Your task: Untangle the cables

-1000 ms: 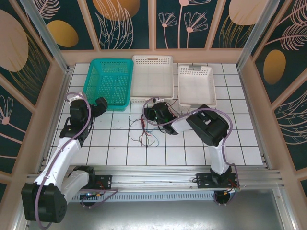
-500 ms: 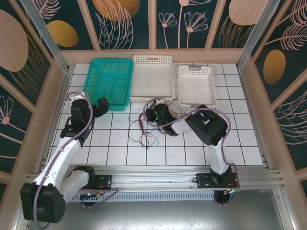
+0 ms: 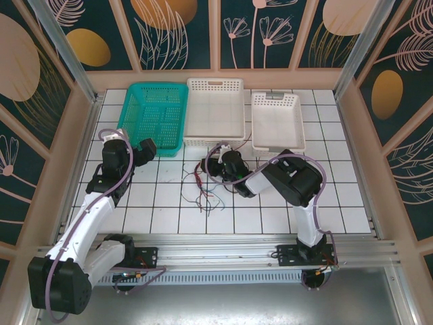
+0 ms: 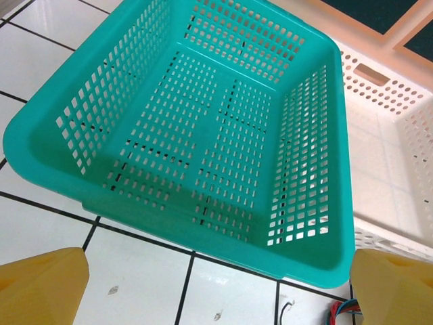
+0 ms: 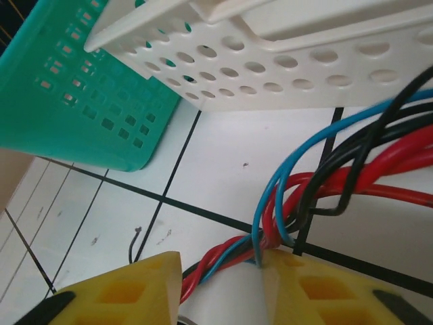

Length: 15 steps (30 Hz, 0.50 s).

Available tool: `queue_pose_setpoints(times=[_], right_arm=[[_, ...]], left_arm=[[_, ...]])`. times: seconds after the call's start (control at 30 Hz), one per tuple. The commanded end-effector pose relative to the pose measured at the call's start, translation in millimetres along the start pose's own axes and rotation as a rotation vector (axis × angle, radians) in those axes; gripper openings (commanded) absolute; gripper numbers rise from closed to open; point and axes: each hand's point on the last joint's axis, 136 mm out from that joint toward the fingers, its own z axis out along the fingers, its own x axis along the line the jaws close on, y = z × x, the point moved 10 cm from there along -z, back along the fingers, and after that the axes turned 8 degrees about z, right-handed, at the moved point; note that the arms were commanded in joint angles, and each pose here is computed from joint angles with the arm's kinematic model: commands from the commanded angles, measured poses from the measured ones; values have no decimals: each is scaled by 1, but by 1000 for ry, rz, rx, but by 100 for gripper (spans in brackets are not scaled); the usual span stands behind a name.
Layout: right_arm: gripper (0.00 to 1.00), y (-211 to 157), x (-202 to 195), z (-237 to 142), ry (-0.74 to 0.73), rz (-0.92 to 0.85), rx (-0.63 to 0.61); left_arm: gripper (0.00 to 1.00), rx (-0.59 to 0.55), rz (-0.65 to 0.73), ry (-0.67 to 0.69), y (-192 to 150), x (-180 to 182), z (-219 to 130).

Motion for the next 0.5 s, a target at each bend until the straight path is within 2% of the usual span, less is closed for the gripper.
queue_pose_setpoints(times=[0.0,0.17,0.33,0.47], right_arm=[[41,15,20,5,46,19,-37],[42,12,12,16,-33,50,-24],[42,3,0,12,-131,81,-34],[43,-7,-1,9,-150,100,-11]], left_arm=[[99,-9,31,-2,7,-5,-2],[98,-1,45,-2,6,-6,-1],[99,3,56,0,5,-7,-1],[99,4,59,-3,5,-8,-1]])
